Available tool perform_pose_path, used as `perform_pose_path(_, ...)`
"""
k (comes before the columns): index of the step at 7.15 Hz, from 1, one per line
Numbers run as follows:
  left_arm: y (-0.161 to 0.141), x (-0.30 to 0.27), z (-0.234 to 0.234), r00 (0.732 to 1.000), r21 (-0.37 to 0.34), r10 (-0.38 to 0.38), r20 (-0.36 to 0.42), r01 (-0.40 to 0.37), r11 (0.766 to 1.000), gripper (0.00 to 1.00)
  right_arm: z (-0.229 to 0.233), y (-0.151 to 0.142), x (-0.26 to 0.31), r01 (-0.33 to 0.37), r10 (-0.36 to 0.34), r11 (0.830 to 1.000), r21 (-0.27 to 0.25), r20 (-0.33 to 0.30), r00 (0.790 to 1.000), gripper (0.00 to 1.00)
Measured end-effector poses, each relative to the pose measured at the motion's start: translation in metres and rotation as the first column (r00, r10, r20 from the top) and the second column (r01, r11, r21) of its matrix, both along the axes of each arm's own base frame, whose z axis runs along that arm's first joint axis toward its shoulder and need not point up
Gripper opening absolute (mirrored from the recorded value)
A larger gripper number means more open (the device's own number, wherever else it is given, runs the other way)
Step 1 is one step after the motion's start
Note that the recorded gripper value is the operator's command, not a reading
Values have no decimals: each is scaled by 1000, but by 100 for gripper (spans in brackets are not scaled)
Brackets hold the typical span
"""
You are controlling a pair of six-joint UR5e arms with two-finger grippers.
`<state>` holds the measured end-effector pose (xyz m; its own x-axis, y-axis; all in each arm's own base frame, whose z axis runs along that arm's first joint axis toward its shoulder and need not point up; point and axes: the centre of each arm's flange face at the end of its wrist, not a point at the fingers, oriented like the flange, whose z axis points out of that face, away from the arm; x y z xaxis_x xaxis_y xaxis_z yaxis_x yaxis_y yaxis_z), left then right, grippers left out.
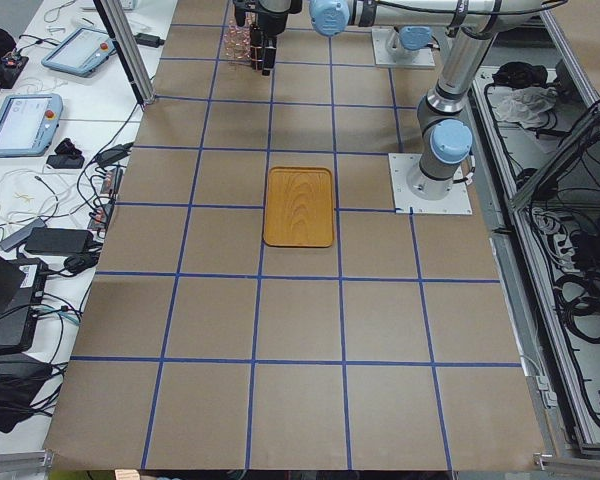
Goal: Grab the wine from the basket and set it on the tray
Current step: 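Grasp the dark wine bottle with the right gripper and lift it from the rack, then carry the bottle toward the tray and stand it upright on the table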
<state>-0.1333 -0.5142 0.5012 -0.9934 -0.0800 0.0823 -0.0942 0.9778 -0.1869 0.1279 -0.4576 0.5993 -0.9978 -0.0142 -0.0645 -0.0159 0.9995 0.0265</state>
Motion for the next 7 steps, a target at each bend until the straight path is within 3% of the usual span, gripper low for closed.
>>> perform_pose_path(3,-10,2,-23,1000,50,0,21,-1,999,100,-40,19,136,130,-130,991,-23,5,991,12)
perform_pose_path(5,-14,1,-34,1000,74,-7,25,5,997,100,-98,12,225,194,-193,980,-44,11,981,12)
perform_pose_path(7,-13,10,-36,998,97,-8,60,2,995,100,-148,6,273,237,-238,971,-36,-24,971,13)
